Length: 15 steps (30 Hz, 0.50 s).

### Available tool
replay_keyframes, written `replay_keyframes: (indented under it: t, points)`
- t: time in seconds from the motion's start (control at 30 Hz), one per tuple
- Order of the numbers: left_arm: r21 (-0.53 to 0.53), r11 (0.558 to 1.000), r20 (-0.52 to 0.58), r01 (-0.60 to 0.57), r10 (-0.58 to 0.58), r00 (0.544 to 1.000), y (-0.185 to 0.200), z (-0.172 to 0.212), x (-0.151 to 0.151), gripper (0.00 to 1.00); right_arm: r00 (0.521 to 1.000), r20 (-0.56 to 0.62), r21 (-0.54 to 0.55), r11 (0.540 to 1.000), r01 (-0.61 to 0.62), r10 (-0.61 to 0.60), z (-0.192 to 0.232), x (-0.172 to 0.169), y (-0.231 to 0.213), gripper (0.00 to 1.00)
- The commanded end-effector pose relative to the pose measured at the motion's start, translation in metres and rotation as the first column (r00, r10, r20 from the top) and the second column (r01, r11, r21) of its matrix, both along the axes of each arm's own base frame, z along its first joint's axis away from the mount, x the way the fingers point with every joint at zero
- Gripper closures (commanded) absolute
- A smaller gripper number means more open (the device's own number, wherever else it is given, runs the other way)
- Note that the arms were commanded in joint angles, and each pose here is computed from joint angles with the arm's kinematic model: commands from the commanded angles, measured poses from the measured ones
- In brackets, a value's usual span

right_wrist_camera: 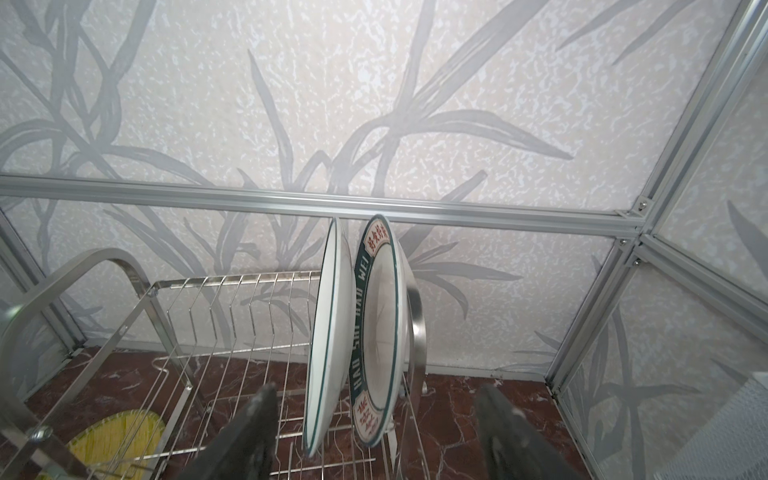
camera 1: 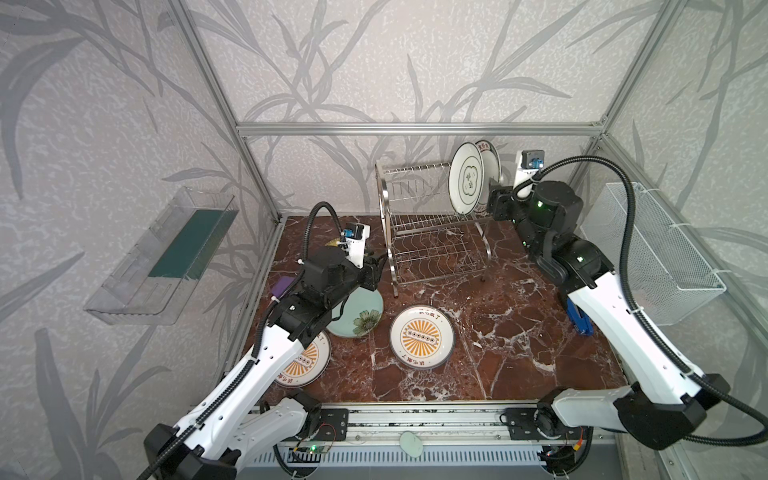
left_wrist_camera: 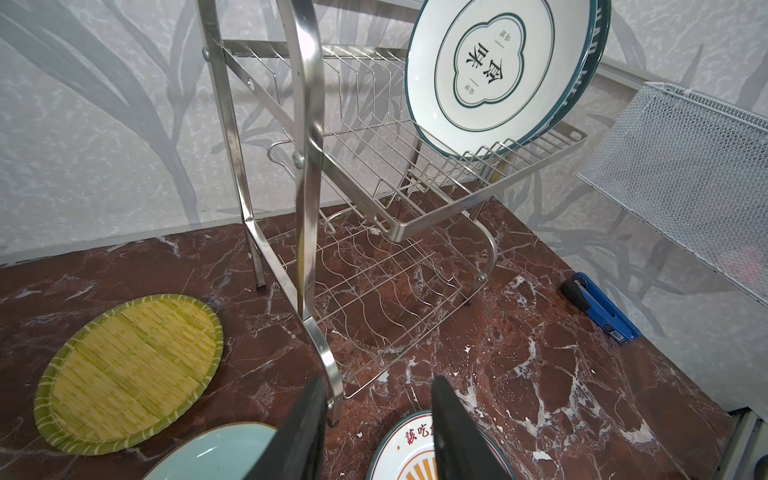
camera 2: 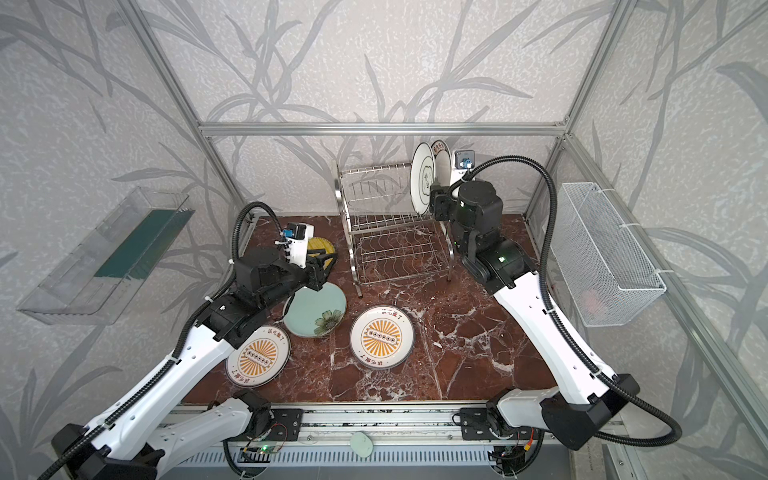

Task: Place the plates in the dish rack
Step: 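Draw the right gripper back while the left gripper lowers toward the teal flower plate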

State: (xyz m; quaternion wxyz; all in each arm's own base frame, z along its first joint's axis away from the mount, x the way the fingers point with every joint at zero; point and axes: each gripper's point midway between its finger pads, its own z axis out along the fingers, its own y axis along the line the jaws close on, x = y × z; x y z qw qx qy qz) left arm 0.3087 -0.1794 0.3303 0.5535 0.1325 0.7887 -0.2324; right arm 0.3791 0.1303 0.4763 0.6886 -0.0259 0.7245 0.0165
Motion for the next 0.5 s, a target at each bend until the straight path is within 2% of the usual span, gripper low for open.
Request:
replay_keyframes:
  t: [0.0, 0.2, 0.47]
  points:
    - [-0.028, 1.000, -0.007, 0.003, -0.003, 1.000, 0.002, 0.015, -0.005, 0.60, 0.999, 0.006, 0.031, 0.999, -0.034, 0.034, -0.007, -0.016, -0.005, 0.25]
    - [-0.097, 0.995, -0.110, -0.024, 0.013, 0.994, 0.000, -0.005, -0.007, 0.59, 0.996, -0.060, 0.053, 0.996, -0.071, 0.074, -0.044, -0.038, -0.012, 0.25]
    - [-0.109, 0.987, -0.271, -0.115, 0.082, 0.959, 0.007, -0.066, -0.011, 0.59, 0.966, -0.213, 0.134, 0.984, -0.118, 0.144, -0.125, -0.051, -0.005, 0.26]
